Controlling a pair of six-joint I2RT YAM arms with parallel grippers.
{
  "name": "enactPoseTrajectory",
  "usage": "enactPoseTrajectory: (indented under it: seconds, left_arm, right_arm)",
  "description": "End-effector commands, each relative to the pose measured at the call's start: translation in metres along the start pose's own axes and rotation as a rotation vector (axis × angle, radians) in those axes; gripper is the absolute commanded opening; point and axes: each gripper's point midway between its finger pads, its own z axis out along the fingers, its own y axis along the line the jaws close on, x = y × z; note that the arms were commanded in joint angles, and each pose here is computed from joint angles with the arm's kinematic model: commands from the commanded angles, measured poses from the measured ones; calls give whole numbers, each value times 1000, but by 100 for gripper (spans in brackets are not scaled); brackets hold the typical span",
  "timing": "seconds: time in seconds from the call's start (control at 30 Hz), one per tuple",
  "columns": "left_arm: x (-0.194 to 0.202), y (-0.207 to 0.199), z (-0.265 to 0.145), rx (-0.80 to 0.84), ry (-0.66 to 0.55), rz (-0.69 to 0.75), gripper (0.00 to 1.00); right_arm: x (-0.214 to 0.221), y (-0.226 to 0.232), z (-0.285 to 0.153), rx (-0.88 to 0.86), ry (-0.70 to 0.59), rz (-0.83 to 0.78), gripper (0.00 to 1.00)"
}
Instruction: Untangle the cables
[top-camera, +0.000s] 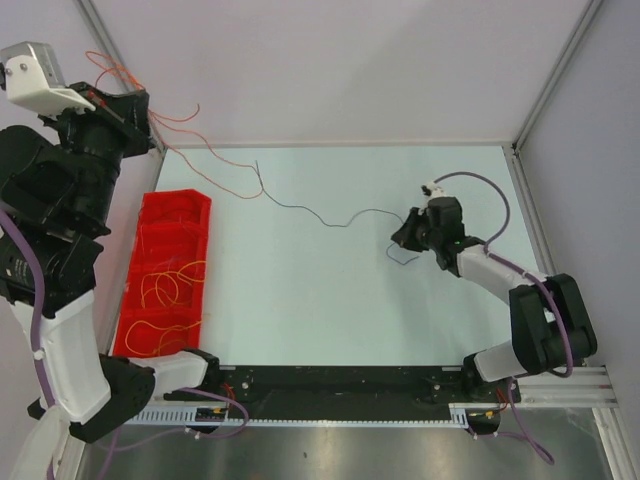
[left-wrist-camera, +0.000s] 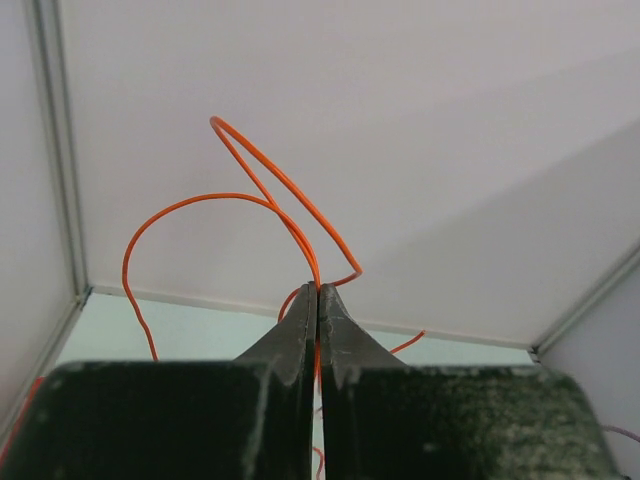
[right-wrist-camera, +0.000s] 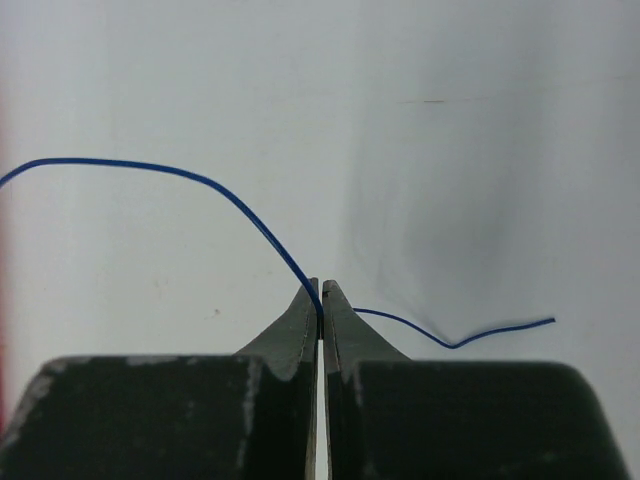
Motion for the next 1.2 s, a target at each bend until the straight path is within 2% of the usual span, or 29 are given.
enactPoseTrajectory:
  seconds: [0.0, 0.2, 0.33, 0.43, 0.63, 0.8, 0.93, 1.17]
  left_arm:
    - [-13, 22, -4, -110, -42, 53, 0]
    - [14, 45, 8, -220, 20, 156, 0]
    - [76, 87, 35, -366, 194, 271, 0]
    - [126, 114, 55, -392, 312, 232, 0]
    - [179, 151, 70, -459, 354, 209, 0]
    - [205, 175, 74, -518, 377, 187, 0]
    - [203, 198, 64, -577, 344, 160, 0]
    - [205, 210, 59, -605, 336, 155, 0]
  right_arm:
    - [-15, -17, -19, -9, -37, 93, 0]
    - [-22, 7, -27, -66, -70, 63, 0]
    - [-27, 8, -33, -30, -105, 49, 0]
    - [-29, 4, -38, -24, -106, 65, 0]
    - [-16, 26, -38, -80, -73, 59, 0]
    - [8, 44, -33, -105, -34, 43, 0]
    - [25, 48, -27, -117, -5, 41, 0]
    - [48, 56, -13, -139, 37, 59, 0]
